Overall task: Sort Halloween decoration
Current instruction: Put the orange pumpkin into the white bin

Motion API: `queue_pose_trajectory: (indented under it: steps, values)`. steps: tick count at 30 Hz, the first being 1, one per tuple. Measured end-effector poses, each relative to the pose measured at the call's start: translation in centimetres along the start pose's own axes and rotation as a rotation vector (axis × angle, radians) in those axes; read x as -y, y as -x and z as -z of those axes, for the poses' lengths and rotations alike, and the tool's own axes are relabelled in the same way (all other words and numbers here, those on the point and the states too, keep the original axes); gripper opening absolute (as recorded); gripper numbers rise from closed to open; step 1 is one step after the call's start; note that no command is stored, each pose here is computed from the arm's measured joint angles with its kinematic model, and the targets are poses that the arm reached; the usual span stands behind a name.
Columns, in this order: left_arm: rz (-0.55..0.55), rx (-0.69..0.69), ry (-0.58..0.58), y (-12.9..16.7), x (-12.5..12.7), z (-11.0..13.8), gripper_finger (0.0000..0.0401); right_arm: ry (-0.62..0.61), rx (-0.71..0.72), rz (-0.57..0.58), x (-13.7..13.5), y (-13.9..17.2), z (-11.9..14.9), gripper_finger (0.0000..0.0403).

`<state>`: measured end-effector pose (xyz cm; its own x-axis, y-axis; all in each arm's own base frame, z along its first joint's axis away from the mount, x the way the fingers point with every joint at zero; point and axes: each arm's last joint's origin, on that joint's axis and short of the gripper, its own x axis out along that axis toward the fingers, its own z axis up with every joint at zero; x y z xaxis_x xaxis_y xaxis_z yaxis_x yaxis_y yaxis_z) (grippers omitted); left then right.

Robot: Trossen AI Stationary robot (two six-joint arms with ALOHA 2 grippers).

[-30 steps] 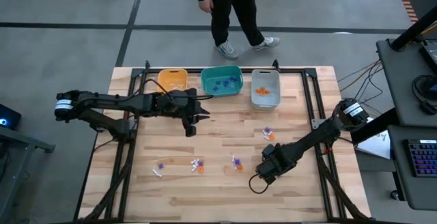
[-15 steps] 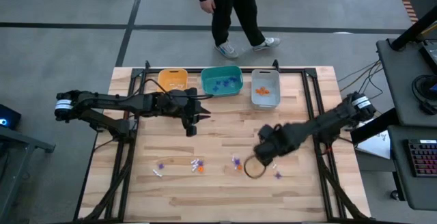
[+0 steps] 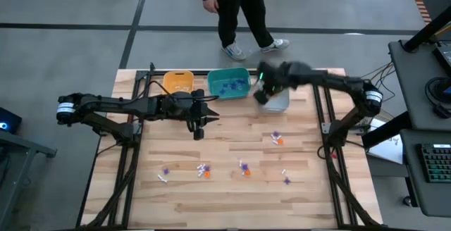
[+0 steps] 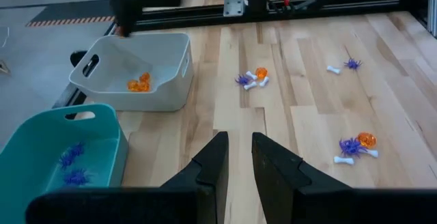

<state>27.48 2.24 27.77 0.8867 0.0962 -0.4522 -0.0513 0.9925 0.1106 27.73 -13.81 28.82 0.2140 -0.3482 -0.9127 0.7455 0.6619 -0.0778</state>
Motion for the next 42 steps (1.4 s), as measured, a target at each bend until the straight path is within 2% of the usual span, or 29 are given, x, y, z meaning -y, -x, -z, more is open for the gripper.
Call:
queue_pose_trajectory:
  steps: [5, 9, 15, 27, 36, 42]
  values:
    - [0.000, 0.000, 0.023, 0.0, 0.0, 0.0, 0.0049, -0.160, -0.061, 0.020, 7.5, -3.1, -0.7, 0.0029]
    - [0.000, 0.001, 0.039, 0.0, 0.0, 0.0, 0.0049, -0.199, -0.122, 0.053, 10.4, -4.7, 0.4, 0.0029]
    - [-0.003, 0.034, 0.043, 0.0, 0.0, -0.3, 0.0049, -0.166, -0.101, 0.048, 10.7, -5.8, 0.8, 0.0029]
    - [-0.004, 0.044, 0.046, 0.0, 0.0, -0.4, 0.0049, -0.189, 0.010, 0.039, 10.5, -7.9, 1.1, 0.0029]
    - [-0.005, 0.044, 0.047, 0.0, 0.0, -0.4, 0.0049, -0.198, 0.010, 0.039, 10.3, -9.9, 2.8, 0.0029]
    - [-0.005, 0.044, 0.047, 0.0, 0.0, -0.4, 0.0049, -0.204, 0.023, 0.038, 10.3, -10.2, 3.0, 0.0031]
